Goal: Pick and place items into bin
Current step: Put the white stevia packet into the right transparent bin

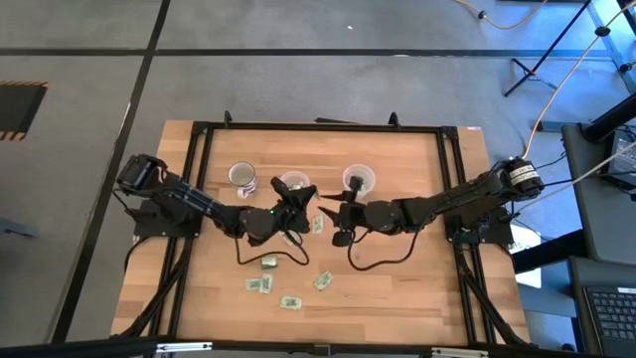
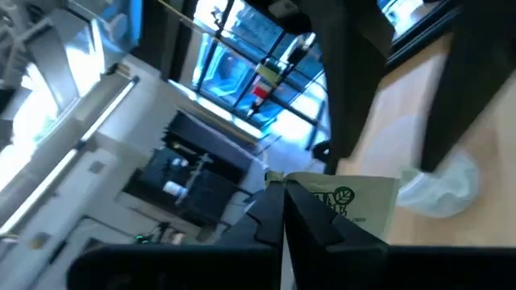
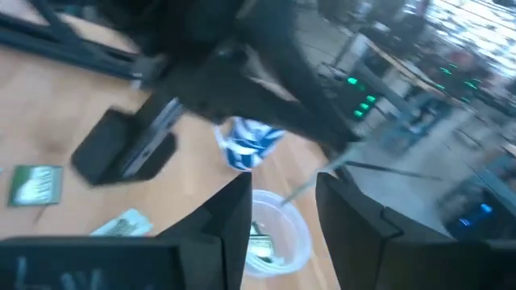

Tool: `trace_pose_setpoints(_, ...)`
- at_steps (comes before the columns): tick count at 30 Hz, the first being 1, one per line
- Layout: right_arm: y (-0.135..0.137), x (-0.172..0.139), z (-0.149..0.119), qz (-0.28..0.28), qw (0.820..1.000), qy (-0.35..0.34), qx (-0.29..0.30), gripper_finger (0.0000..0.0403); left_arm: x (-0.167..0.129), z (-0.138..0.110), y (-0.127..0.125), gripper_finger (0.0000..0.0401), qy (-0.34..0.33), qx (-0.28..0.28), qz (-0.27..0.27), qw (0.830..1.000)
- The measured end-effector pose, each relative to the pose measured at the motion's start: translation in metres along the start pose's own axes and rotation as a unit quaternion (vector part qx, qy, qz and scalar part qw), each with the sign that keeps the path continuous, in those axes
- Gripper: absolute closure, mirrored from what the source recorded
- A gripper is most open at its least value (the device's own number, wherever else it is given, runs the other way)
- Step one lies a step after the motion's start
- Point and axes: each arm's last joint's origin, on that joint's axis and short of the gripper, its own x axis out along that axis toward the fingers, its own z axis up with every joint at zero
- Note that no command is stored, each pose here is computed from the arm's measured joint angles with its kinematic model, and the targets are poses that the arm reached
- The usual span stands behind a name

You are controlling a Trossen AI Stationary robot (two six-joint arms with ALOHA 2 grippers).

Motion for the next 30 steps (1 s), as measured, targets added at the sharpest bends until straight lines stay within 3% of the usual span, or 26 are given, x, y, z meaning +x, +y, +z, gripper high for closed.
trace_pose_setpoints(3,-0.0018,0.0000,-0.0008,-0.031,0.999,0.010,0.010,0.0260,0.0010,-0.0004,-0.0021,0.0399,0.014,0.008,0.016,1.000)
trace_pose_setpoints(22,-0.0020,0.0001,-0.0009,-0.032,0.998,0.009,0.052,0.0261,0.0014,0.0054,0.0028,0.0399,-0.022,-0.038,0.029,0.999)
trace_pose_setpoints(30,-0.0023,0.0002,-0.0005,-0.033,0.998,0.008,0.060,0.0303,0.0014,0.0068,0.0035,0.0399,-0.040,-0.058,0.023,0.997)
